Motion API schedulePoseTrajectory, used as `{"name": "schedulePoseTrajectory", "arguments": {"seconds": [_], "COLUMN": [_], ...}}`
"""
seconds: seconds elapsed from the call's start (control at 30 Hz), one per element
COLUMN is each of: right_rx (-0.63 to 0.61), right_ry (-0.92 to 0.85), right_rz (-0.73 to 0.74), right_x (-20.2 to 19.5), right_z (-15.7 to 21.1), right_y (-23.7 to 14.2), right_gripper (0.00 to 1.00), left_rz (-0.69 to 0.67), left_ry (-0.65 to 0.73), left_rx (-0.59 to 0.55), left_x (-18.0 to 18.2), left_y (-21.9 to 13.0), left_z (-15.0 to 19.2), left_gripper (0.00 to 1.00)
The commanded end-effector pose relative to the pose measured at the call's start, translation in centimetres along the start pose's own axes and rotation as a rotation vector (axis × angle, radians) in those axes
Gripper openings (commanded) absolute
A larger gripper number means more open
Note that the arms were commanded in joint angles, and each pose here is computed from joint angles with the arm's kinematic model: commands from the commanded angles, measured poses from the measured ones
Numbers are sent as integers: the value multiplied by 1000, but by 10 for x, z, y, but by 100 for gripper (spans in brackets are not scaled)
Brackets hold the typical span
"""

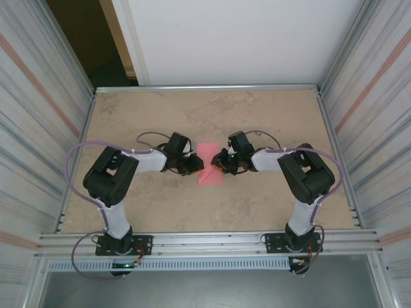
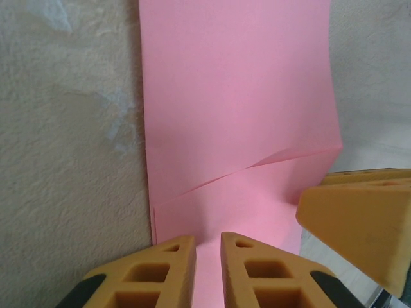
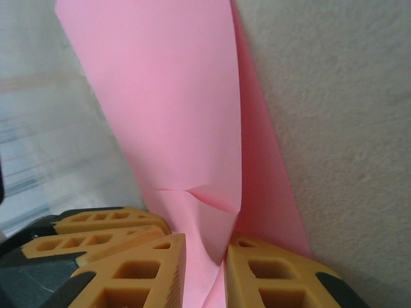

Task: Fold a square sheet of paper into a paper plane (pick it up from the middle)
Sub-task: Turn over the paper at the center of the table.

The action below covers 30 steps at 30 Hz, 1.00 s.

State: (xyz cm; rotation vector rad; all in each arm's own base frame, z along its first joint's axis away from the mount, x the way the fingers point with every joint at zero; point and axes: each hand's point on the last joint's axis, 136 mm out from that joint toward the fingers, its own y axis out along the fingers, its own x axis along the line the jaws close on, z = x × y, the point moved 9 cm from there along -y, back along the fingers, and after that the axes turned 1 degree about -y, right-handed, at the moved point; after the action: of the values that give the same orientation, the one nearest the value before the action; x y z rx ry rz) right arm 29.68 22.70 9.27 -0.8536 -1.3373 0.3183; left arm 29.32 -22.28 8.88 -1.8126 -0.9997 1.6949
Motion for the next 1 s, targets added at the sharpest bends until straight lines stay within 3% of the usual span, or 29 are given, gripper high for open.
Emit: {"name": "schedulePoseTrajectory", "arguments": {"seconds": [0.0, 0.3, 0.47, 0.7, 0.97], "right_rx": [-1, -6, -23, -105, -238], "right_ry": [-3, -43, -76, -180, -367], "right_rz": [-45, -58, -49, -101, -263], "right_x": [4, 1, 1, 22, 67], "right_z": [1, 2, 0, -10, -20], "right_y": [2, 7, 5, -19, -80], "right_gripper": [20, 15, 7, 0, 0], "left_rz": [-88, -80, -53, 29, 284], "left_ry": [-56, -50, -26, -19, -28], "left_rx": [27, 29, 11, -138, -323], "left_x": [20, 19, 10, 5, 1], "left_y": [0, -1, -10, -63, -128], "left_z": [11, 10, 5, -15, -16], "left_gripper": [20, 20, 20, 26, 36]}}
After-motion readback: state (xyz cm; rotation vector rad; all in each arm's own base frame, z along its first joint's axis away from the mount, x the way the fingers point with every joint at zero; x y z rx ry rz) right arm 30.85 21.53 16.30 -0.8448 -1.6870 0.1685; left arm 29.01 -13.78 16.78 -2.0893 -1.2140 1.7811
